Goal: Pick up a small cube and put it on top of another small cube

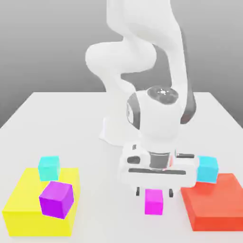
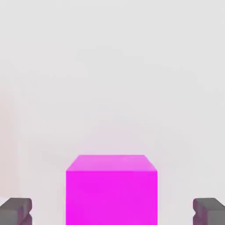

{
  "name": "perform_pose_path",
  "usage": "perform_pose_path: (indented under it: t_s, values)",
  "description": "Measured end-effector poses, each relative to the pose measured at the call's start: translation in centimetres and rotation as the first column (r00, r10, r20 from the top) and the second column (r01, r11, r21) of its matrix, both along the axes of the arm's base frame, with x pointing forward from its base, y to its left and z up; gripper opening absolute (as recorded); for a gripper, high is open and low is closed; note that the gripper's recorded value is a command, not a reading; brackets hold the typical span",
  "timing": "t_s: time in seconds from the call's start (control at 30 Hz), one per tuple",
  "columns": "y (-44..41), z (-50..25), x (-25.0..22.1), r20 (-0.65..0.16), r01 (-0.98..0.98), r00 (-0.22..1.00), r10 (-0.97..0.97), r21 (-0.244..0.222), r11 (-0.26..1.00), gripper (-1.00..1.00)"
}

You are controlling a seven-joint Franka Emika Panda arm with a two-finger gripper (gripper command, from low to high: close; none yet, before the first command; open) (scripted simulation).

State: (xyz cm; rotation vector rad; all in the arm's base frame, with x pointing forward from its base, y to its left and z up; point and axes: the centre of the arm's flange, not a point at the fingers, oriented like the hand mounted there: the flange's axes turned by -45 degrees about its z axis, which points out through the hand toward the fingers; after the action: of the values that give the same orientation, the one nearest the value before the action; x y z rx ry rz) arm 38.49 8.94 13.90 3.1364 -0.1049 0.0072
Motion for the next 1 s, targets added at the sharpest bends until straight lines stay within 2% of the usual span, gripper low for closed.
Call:
perform_pose_path:
  t_s: [0.03, 0.27, 0.57, 0.77, 1.0]
  values:
    - [0.0, -0.8, -0.1, -0.002, 0.001, 1.0, -0.001, 0.001, 1.0, -1.0]
    - [0.0, -1.0, -0.1, -0.002, 0.002, 1.0, -0.001, 0.002, 1.0, -1.0]
    - [0.1, 4.9, -0.1, -0.002, 0.0, 1.0, 0.0, 0.002, 1.0, -1.0]
    - [5.6, 7.9, -1.5, -0.015, -0.315, 0.949, 0.316, 0.053, 0.948, -1.0]
    - [10.9, 12.0, -3.6, 0.006, -0.662, 0.748, 0.663, 0.069, 0.746, -1.0]
